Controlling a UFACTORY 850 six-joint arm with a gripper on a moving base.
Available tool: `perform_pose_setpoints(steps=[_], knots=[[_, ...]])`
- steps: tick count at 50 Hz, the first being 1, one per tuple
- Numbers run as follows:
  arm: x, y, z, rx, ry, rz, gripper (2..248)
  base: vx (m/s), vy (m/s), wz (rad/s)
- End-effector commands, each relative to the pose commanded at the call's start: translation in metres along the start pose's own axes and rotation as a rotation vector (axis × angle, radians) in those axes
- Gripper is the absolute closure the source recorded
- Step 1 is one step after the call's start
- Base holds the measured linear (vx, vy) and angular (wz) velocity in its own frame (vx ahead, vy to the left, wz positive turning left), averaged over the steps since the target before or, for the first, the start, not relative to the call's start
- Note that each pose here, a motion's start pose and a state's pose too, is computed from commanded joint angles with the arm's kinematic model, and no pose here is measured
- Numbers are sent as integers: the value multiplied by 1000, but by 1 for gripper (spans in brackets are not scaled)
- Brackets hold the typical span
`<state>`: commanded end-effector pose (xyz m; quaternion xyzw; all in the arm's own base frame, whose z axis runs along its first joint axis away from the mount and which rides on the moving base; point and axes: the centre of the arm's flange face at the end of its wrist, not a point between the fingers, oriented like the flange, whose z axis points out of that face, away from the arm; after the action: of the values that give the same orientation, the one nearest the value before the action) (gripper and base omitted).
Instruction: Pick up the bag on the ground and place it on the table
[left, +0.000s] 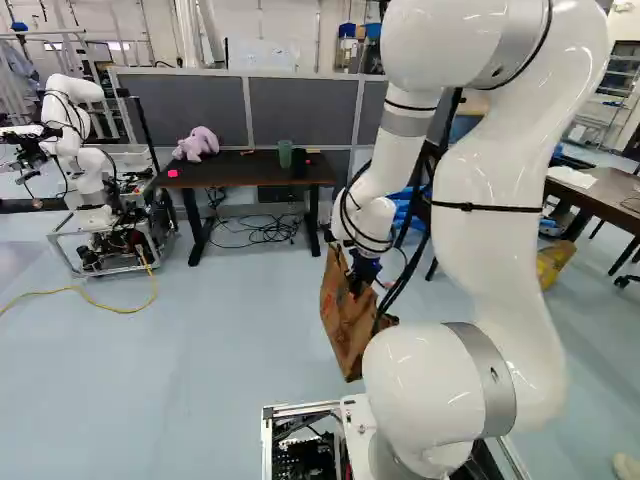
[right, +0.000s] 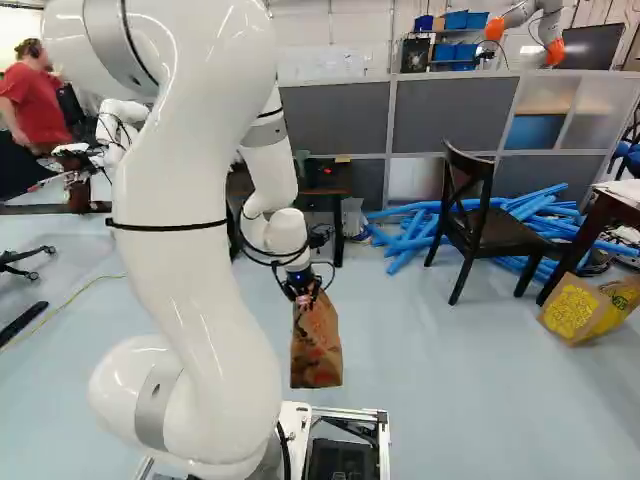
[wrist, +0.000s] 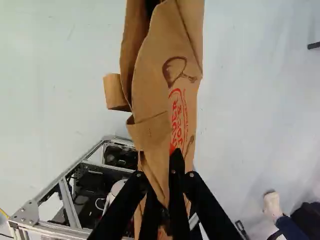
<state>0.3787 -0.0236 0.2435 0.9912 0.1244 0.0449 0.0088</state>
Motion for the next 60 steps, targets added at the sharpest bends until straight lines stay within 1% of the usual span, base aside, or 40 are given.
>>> perform_pose_setpoints(steps=[19,34,60], knots=[[-8,-2,-28,-7,2,-43,229,0,0,0],[-14,-4,-49,-13,-11,-74,229,0,0,0],[-24,-7,-87,-13,-48,-81,229,0,0,0]])
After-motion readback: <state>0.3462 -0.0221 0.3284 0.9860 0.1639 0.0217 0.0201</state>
